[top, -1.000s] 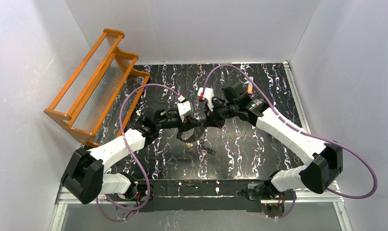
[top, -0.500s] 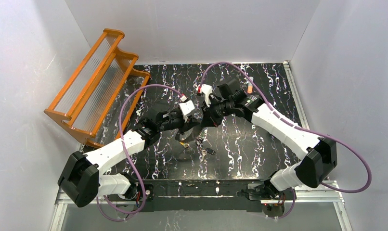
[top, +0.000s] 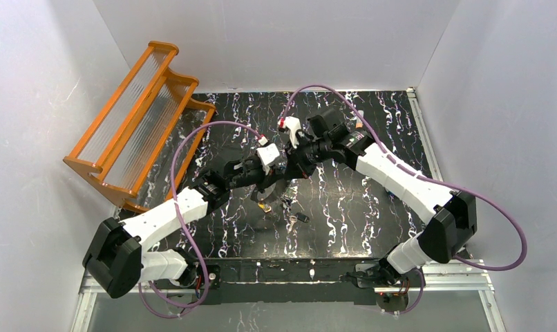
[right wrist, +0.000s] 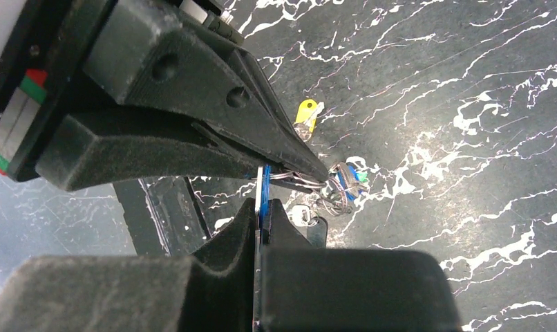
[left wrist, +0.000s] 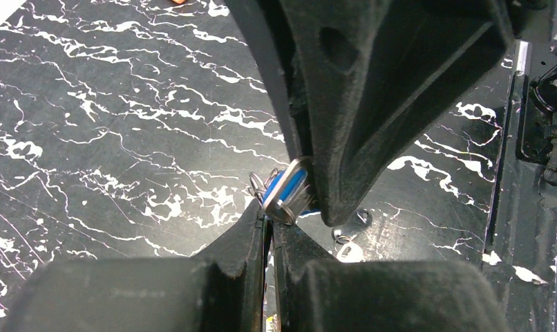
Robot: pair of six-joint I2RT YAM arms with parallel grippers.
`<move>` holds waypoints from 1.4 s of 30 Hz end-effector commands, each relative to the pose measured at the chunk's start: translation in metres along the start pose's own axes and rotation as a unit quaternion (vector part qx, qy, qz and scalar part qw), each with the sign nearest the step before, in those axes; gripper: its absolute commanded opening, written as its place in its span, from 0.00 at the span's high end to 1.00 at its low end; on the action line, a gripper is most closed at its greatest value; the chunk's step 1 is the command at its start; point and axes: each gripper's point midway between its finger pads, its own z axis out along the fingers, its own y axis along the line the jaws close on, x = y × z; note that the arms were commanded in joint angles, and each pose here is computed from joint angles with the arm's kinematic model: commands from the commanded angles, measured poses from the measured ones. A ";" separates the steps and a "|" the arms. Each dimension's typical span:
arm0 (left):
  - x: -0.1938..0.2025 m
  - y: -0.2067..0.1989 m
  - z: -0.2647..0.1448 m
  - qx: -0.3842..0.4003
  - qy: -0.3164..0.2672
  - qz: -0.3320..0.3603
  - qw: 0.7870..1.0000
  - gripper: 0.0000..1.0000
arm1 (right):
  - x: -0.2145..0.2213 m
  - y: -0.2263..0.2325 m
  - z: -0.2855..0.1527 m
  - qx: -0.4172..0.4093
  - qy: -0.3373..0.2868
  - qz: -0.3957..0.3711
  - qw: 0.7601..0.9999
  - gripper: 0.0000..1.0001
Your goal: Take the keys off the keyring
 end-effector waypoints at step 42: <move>-0.013 -0.031 -0.024 0.032 -0.095 0.055 0.993 0.48 | -0.007 0.003 -0.034 -0.041 -0.035 -0.084 0.995 0.99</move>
